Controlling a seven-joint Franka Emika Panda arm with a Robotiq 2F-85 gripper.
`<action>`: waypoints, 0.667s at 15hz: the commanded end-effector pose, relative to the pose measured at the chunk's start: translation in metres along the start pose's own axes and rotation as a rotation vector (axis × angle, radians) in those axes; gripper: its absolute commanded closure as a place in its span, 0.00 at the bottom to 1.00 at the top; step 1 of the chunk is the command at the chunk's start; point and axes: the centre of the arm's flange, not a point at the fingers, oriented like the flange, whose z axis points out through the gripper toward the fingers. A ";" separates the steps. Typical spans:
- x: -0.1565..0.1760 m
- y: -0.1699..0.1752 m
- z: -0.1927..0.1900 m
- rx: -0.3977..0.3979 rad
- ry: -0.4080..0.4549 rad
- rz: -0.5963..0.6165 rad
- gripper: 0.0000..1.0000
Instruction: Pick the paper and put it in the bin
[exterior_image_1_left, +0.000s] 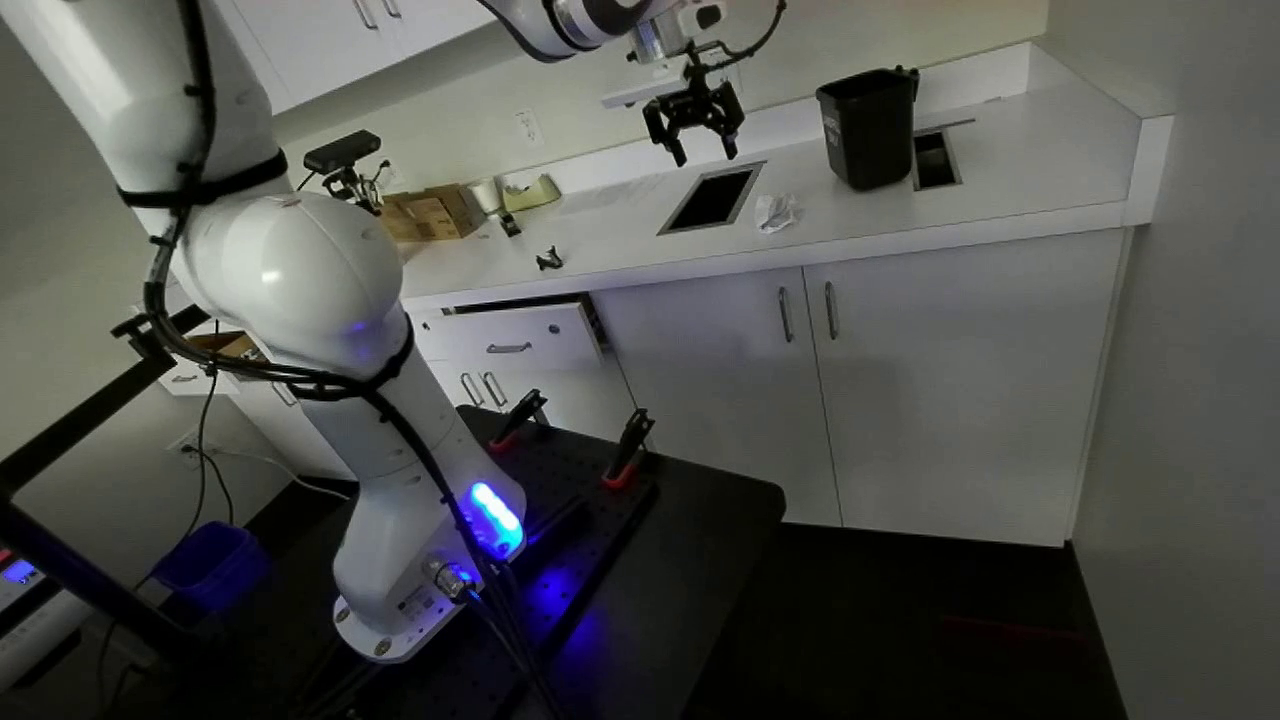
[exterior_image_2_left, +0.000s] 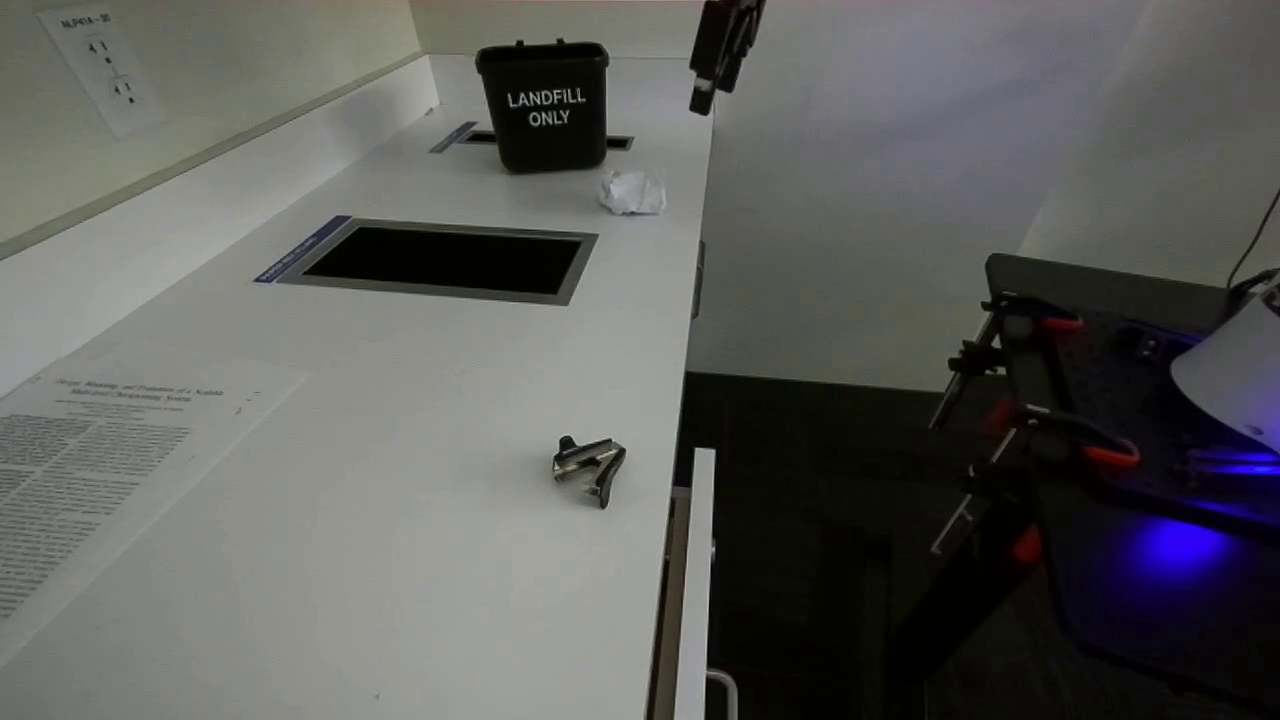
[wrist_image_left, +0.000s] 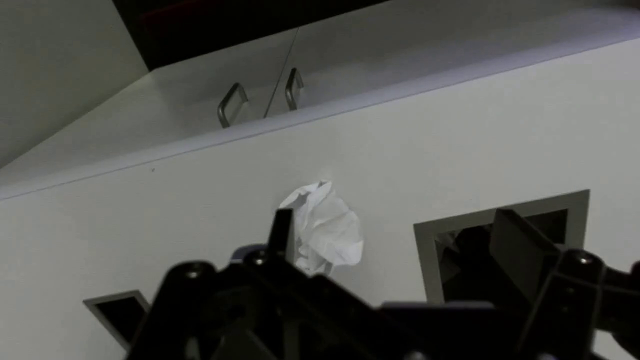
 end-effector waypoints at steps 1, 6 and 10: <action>0.046 0.018 0.038 -0.065 0.045 0.024 0.00; 0.033 0.018 0.044 -0.050 0.024 0.011 0.00; 0.042 0.014 0.051 -0.048 0.052 0.018 0.00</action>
